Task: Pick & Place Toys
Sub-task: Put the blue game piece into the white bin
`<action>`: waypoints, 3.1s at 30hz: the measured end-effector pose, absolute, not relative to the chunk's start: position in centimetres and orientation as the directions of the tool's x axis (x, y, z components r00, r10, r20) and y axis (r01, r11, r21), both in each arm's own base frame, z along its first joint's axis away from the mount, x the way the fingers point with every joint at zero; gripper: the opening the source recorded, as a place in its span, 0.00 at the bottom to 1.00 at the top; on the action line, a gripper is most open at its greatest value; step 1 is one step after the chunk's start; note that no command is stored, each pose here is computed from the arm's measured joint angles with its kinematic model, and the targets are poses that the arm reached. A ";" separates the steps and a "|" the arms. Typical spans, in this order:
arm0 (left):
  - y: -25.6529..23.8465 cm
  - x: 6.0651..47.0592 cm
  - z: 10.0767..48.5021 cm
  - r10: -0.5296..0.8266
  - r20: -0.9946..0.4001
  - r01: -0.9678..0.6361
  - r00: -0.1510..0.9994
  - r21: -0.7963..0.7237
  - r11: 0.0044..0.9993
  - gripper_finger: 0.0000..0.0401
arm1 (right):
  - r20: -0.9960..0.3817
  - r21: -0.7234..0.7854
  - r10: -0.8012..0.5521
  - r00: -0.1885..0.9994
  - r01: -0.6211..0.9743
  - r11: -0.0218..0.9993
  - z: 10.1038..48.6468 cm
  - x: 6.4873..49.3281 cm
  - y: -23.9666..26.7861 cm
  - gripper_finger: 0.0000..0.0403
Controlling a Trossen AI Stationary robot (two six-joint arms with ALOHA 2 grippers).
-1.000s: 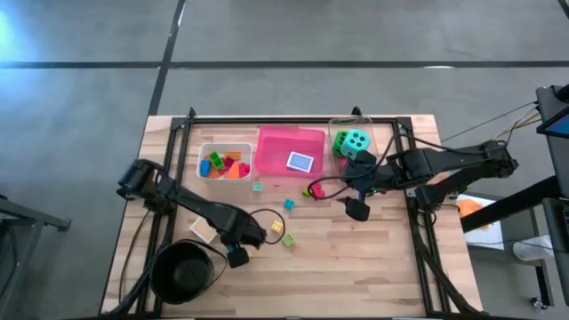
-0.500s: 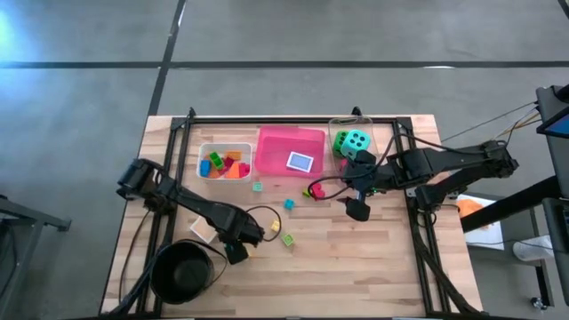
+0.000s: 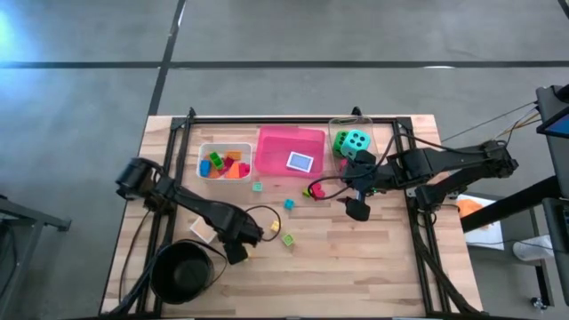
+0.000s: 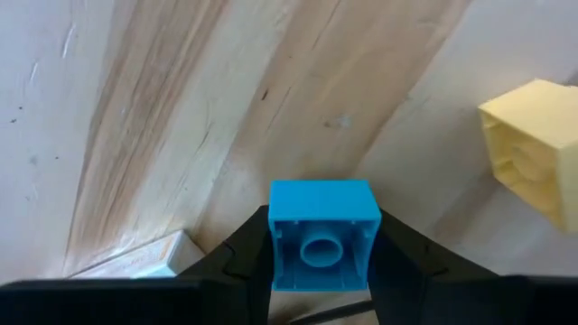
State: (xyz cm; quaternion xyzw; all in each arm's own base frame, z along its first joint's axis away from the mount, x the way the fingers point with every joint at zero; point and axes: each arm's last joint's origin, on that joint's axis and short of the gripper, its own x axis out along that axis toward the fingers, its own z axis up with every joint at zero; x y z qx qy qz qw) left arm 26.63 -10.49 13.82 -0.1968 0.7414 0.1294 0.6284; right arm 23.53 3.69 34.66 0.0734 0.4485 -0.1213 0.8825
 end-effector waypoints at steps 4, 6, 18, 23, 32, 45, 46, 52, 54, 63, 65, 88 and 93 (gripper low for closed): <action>-10.3 26.5 14.7 -0.140 -0.985 -0.462 -0.104 -0.077 0.884 0.32 | -0.809 0.021 -0.148 0.569 0.280 0.960 34.7 23.5 3.7 0.90; -10.0 26.4 15.6 -0.150 -0.986 -0.485 -0.075 -0.095 0.869 0.32 | -0.809 0.021 -0.148 0.569 0.280 0.960 34.7 23.5 3.7 0.90; -0.9 23.0 24.4 -0.116 -0.976 -0.813 0.182 -0.216 0.541 0.32 | -0.802 0.010 -0.158 0.576 0.278 0.961 34.7 23.6 3.7 0.90; 3.9 20.8 25.6 -0.034 -0.983 -0.882 0.179 -0.175 0.437 0.32 | -0.780 0.023 -0.152 0.606 0.271 0.962 34.9 23.9 3.7 0.90; 9.7 19.3 24.9 -0.006 -0.991 -0.914 0.134 -0.126 0.385 0.32 | -0.763 0.036 -0.148 0.630 0.270 0.962 35.1 24.1 3.8 0.90; 12.6 22.4 22.9 0.030 -0.997 -0.908 0.068 -0.050 0.416 0.32 | -0.757 0.035 -0.153 0.635 0.274 0.961 35.2 24.2 3.7 0.90; 12.8 22.8 22.8 0.032 -0.997 -0.904 0.070 -0.050 0.424 0.32 | -0.756 0.035 -0.154 0.636 0.275 0.961 35.2 24.2 3.7 0.90; 13.8 24.7 21.1 0.006 -1.000 -0.879 0.010 -0.006 0.477 0.32 | -0.755 0.039 -0.154 0.638 0.277 0.960 35.2 24.2 3.7 0.90; 13.9 25.0 20.5 0.000 -1.000 -0.872 -0.002 0.001 0.489 0.32 | -0.754 0.039 -0.154 0.638 0.277 0.960 35.2 24.2 3.7 0.90; 13.9 25.2 19.4 0.004 -1.000 -0.881 0.006 -0.003 0.473 0.32 | -0.754 0.039 -0.154 0.638 0.277 0.960 35.2 24.2 3.7 0.90; 13.5 25.1 18.9 -0.003 -1.000 -0.882 -0.009 0.007 0.471 0.32 | -0.754 0.039 -0.154 0.639 0.277 0.960 35.2 24.2 3.7 0.90; 13.0 25.5 18.2 0.021 -0.999 -0.897 0.031 -0.018 0.443 0.32 | -0.752 0.040 -0.154 0.640 0.277 0.960 35.2 24.2 3.7 0.90; 13.0 25.5 18.1 0.021 -0.999 -0.898 0.032 -0.019 0.440 0.32 | -0.752 0.040 -0.154 0.640 0.277 0.960 35.2 24.2 3.8 0.90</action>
